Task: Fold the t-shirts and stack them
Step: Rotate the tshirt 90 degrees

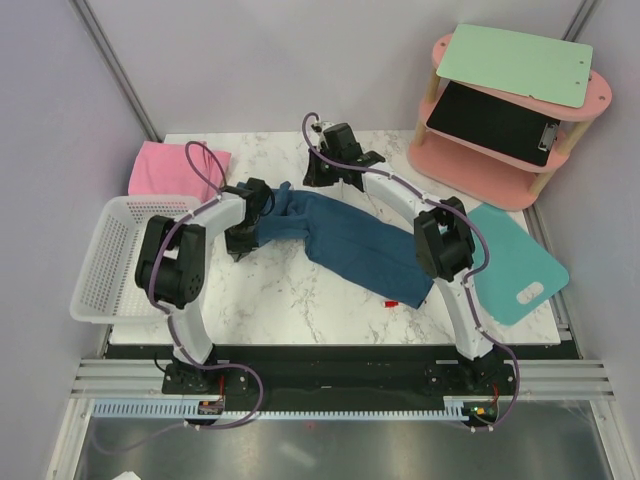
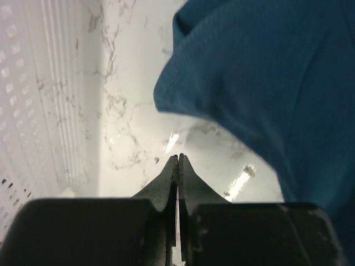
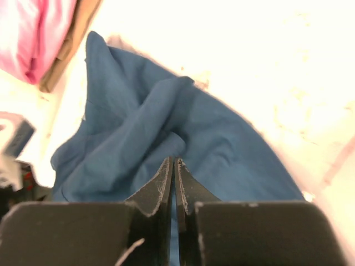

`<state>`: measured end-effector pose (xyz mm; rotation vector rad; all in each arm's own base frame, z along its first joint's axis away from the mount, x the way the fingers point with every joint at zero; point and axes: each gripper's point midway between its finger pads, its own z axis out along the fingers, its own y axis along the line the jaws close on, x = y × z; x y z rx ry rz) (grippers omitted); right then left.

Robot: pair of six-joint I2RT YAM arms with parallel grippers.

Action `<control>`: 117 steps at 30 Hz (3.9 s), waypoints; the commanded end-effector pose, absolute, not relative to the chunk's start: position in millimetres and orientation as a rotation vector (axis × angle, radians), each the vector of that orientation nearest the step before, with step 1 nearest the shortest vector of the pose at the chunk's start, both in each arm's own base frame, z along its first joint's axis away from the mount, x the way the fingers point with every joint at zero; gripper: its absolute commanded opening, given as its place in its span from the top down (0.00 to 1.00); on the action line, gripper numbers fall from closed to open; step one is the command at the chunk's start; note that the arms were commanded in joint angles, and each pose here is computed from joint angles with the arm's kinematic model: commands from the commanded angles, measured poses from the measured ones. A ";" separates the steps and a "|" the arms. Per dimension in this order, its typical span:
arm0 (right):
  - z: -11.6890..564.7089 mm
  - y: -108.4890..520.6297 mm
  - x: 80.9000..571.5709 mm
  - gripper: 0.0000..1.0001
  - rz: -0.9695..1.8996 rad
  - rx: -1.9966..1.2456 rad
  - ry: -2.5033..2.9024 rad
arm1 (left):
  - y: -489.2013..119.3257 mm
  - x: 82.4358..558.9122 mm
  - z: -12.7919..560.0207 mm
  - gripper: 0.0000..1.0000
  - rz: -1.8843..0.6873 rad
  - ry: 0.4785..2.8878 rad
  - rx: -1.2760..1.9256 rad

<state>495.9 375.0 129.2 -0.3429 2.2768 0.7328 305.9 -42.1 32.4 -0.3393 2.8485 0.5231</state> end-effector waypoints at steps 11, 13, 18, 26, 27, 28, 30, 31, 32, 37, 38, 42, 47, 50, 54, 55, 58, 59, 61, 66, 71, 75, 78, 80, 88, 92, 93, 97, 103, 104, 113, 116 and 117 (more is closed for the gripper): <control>144.1 437.0 503.3 0.89 1.135 -0.351 2.112 | -14.5 383.8 10.4 0.98 0.575 2.741 -0.544; 145.7 439.9 503.9 0.88 1.152 -0.345 2.103 | -9.5 396.7 9.6 0.98 0.565 2.726 -0.570; 136.3 449.9 506.0 0.88 1.202 -0.339 2.107 | 3.0 430.4 17.8 0.98 0.575 2.668 -0.584; 108.6 467.5 499.1 0.87 1.215 -0.365 2.143 | -23.8 448.1 100.0 0.98 0.350 2.467 -0.505; 92.4 470.1 496.7 0.87 1.204 -0.372 2.173 | -28.9 441.0 102.7 0.98 0.313 2.473 -0.492; 89.3 472.7 495.4 0.87 1.200 -0.381 2.186 | -34.5 439.5 109.2 0.98 0.280 2.460 -0.476; 63.8 473.3 493.5 0.87 1.175 -0.388 2.231 | -38.5 428.9 130.3 0.97 0.227 2.427 -0.469; 56.6 473.6 491.1 0.87 1.167 -0.392 2.252 | -40.6 424.6 137.4 0.96 0.202 2.419 -0.465; 42.9 471.9 490.6 0.88 1.150 -0.386 2.279 | -43.9 421.7 143.6 0.94 0.169 2.409 -0.470; 0.4 460.6 486.0 0.89 1.066 -0.346 2.379 | -96.0 399.4 166.3 0.88 -0.105 2.386 -0.359; -0.9 458.6 488.6 0.89 1.057 -0.334 2.383 | -107.5 396.2 167.2 0.88 -0.137 2.387 -0.334; -16.0 444.7 499.6 0.90 1.007 -0.222 2.430 | -177.5 377.8 148.2 0.97 -0.253 2.437 -0.200; -35.1 400.7 529.7 0.91 0.930 -0.032 2.470 | -246.3 357.3 105.4 0.98 -0.405 2.532 -0.091; -44.6 366.8 546.0 0.91 0.882 0.080 2.493 | -280.1 349.3 85.0 0.98 -0.490 2.566 -0.046; -46.6 327.2 565.9 0.91 0.822 0.188 2.487 | -325.1 339.2 73.0 0.98 -0.658 2.586 -0.036; -46.7 316.8 571.0 0.91 0.809 0.207 2.483 | -331.5 337.4 67.4 0.98 -0.678 2.594 -0.036; -41.4 301.3 584.4 0.91 0.816 0.253 2.459 | -361.1 331.3 61.3 0.98 -0.814 2.578 -0.041; -40.1 299.7 587.1 0.91 0.821 0.259 2.453 | -366.4 330.2 58.7 0.98 -0.842 2.582 -0.046; -37.6 295.0 593.0 0.91 0.839 0.272 2.442 | -381.0 328.0 46.2 0.98 -0.895 2.605 -0.054; -32.0 292.2 596.9 0.91 0.854 0.270 2.430 | -407.2 328.2 25.6 0.98 -1.027 2.648 -0.076; -34.3 286.1 595.9 0.91 0.855 0.267 2.439 | -401.6 322.9 2.1 0.98 -1.017 2.706 -0.149; -37.1 272.8 598.2 0.91 0.847 0.292 2.443 | -360.1 322.7 -11.6 0.98 -0.856 2.751 -0.279; -37.4 269.5 600.0 0.91 0.853 0.299 2.442 | -318.8 323.4 -14.5 0.98 -0.733 2.763 -0.388; -37.8 269.0 600.8 0.91 0.856 0.304 2.440 | -288.1 322.4 -20.9 0.98 -0.651 2.777 -0.456; -39.1 269.5 599.8 0.91 0.867 0.296 2.445 | -203.6 344.5 -10.8 0.98 -0.488 2.725 -0.604; -40.9 268.6 597.9 0.91 0.869 0.294 2.451 | -183.8 356.4 -1.1 0.98 -0.445 2.704 -0.592; -40.8 268.3 597.5 0.91 0.867 0.289 2.453 | -179.4 357.4 0.2 0.98 -0.425 2.703 -0.597; -24.6 271.9 600.1 0.91 0.884 0.229 2.418 | -174.6 361.6 16.5 0.98 -0.441 2.686 -0.536; 18.9 265.2 613.4 0.90 0.821 0.180 2.327 | -175.3 343.0 26.7 0.98 -0.486 2.713 -0.483; 23.3 261.6 616.0 0.90 0.804 0.184 2.320 | -173.5 340.2 26.3 0.98 -0.478 2.714 -0.485; 124.0 257.2 575.1 0.65 0.678 -0.022 2.169 | -174.9 321.4 44.3 0.98 -0.540 2.695 -0.409; 169.0 263.4 524.3 0.38 0.569 -0.153 2.112 | -176.4 319.4 65.4 0.98 -0.570 2.641 -0.344; 207.4 264.1 503.4 0.22 0.553 -0.193 2.048 | -176.0 317.4 69.8 0.98 -0.577 2.632 -0.324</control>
